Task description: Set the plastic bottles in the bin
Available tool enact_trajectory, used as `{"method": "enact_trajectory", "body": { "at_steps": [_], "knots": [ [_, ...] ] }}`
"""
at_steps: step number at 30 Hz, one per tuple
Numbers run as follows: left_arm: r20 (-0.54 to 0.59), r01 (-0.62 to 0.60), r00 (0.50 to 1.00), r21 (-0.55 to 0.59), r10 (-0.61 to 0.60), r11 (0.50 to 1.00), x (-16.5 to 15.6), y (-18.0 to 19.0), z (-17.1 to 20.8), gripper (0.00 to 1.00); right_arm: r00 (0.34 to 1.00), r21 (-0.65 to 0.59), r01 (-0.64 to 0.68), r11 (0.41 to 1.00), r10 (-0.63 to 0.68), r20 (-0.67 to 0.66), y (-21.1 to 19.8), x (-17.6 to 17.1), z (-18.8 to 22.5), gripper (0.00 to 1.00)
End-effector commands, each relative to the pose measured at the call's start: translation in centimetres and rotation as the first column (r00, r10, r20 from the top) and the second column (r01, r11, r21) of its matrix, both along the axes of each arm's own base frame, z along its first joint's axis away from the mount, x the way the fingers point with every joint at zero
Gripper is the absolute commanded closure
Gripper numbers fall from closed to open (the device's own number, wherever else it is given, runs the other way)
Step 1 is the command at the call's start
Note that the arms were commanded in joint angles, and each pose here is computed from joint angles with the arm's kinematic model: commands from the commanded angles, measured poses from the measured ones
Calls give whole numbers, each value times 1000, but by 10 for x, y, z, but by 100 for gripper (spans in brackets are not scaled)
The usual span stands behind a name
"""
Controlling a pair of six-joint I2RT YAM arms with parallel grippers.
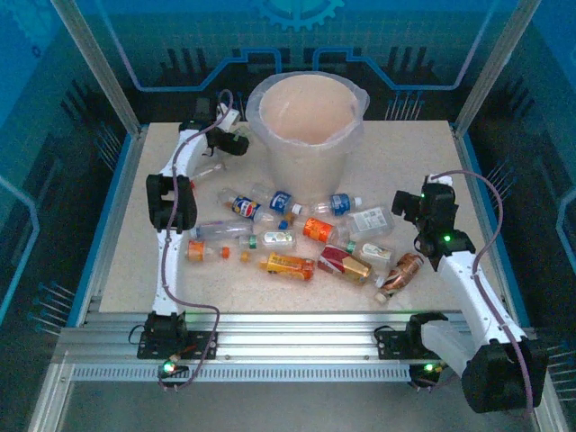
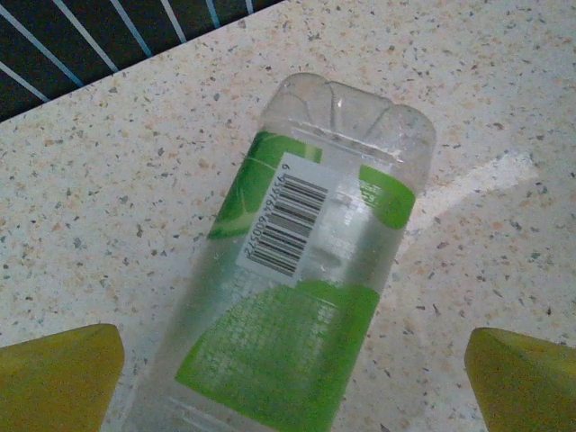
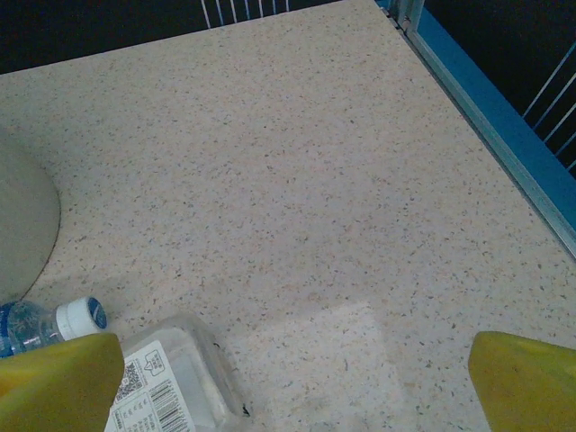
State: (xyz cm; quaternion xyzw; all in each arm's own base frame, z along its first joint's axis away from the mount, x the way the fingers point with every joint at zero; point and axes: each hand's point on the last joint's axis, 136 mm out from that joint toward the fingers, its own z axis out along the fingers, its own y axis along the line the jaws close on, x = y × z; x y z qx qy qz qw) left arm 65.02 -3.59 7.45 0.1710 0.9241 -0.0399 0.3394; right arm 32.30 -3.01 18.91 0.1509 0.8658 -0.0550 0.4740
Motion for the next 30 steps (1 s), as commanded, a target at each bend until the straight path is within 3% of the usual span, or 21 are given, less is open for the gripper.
{"method": "enact_trajectory", "body": {
  "at_steps": [1, 10, 13, 18, 23, 30],
  "knots": [
    [-12, 9, 1000, 33, -9, 999, 3, 6, -11, 1, 1000, -3, 17, 1000, -17, -11, 0, -6, -1, 0],
    [-18, 22, 1000, 83, -20, 996, 7, 10, -27, 2, 1000, -7, 25, 1000, -25, -8, -1, -7, -1, 0],
    [-20, 23, 1000, 83, -21, 996, 8, 10, -32, 14, 1000, -7, 26, 1000, -26, -12, 0, -5, -2, 0],
    [3, 16, 1000, 89, -16, 996, 13, 7, -29, 43, 999, -13, 41, 999, -41, -23, -2, -4, -4, 0],
    [86, -24, 996, 84, 17, 996, 26, 8, 4, 55, 999, -14, 48, 999, -48, -19, -3, -5, -3, 0],
    [267, -158, 954, 65, 135, 985, 35, 23, 98, 67, 998, 1, 60, 998, -59, -7, -4, -8, 2, 0]
  ]
}}
